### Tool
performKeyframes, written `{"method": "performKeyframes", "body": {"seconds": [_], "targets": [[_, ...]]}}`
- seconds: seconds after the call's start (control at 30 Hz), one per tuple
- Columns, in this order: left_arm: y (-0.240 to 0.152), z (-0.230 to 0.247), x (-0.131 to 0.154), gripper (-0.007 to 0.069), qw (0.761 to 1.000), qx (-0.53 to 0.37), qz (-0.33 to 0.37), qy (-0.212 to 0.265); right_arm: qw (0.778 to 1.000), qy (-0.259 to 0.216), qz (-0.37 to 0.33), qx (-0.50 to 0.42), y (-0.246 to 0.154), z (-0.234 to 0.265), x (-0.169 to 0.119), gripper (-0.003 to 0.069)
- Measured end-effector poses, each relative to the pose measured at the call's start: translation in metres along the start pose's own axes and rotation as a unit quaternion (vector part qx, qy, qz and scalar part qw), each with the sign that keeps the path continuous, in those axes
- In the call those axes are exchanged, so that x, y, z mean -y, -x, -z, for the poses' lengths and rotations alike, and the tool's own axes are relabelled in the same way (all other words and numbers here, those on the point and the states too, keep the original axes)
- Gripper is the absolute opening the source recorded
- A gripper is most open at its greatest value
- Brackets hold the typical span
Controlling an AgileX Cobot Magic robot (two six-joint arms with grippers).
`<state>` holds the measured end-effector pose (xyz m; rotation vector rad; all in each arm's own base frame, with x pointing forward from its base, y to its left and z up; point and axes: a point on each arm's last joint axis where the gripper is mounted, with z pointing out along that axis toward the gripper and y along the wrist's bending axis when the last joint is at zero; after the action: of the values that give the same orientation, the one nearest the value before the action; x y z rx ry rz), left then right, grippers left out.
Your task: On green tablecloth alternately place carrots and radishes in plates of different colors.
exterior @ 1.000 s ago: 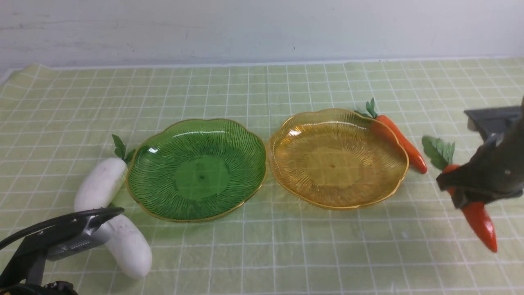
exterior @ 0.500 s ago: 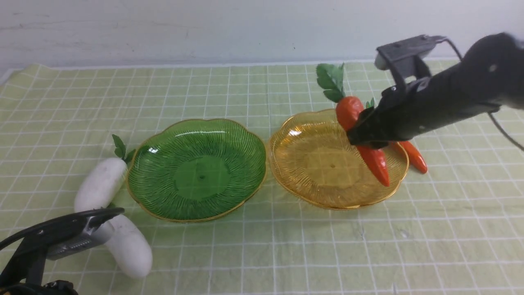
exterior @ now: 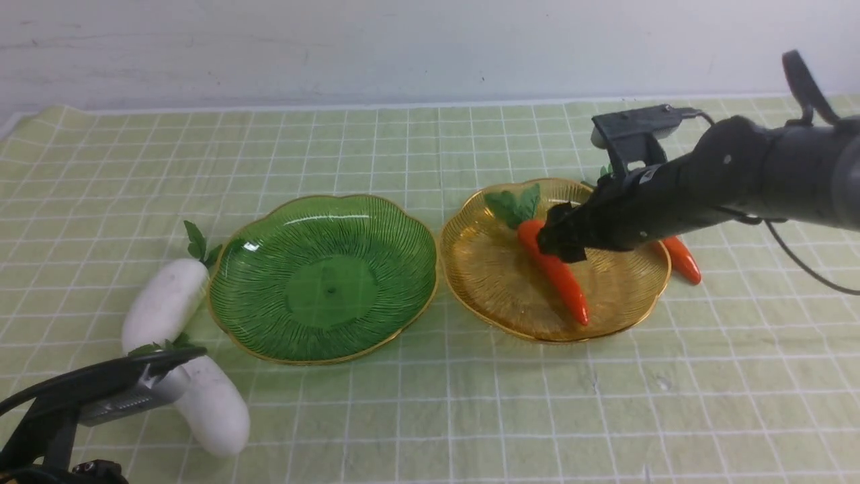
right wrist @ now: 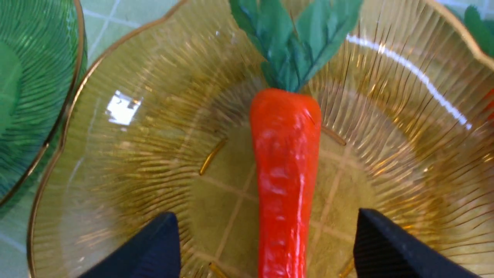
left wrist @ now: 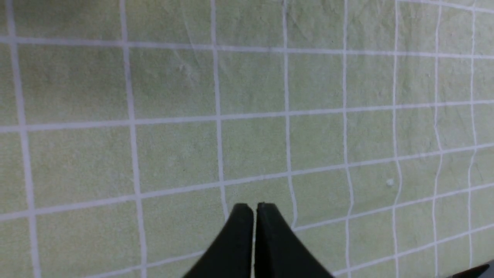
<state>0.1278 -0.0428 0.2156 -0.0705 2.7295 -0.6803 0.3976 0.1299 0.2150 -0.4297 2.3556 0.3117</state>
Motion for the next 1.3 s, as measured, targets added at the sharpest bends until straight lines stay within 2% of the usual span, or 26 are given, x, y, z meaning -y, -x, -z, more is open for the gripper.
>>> {"method": "performKeyframes", "body": {"seconds": [0.17,0.3,0.37,0.53,0.87,1.13,1.3], "targets": [[0.000,0.000,0.000,-0.0006,1.000,0.000,0.000,0.000,0.998,-0.033,-0.004,0.044,0.025,0.029,0.030,0.0549],[0.000,0.000,0.000,-0.0006,1.000,0.000,0.000,0.000,0.997,-0.063,-0.012,0.040,0.026,0.049,0.065,0.0549],[0.000,0.000,0.000,-0.0006,1.000,0.000,0.000,0.000,0.997,-0.074,-0.029,-0.011,0.013,0.057,0.092,0.0549],[0.000,0.000,0.000,-0.0006,1.000,0.000,0.000,0.000,0.989,-0.068,-0.081,-0.102,-0.017,0.053,0.126,0.0549],[0.000,0.000,0.000,-0.0006,1.000,0.000,0.000,0.000,0.972,-0.033,-0.123,-0.196,-0.062,-0.004,0.140,0.0549],[0.000,0.000,0.000,-0.0006,1.000,0.000,0.000,0.000,0.976,-0.041,-0.125,-0.176,-0.062,-0.014,0.143,0.0548],[0.000,0.000,0.000,-0.0006,1.000,0.000,0.000,0.000,0.977,-0.043,-0.121,-0.172,-0.062,-0.015,0.144,0.0523]]}}
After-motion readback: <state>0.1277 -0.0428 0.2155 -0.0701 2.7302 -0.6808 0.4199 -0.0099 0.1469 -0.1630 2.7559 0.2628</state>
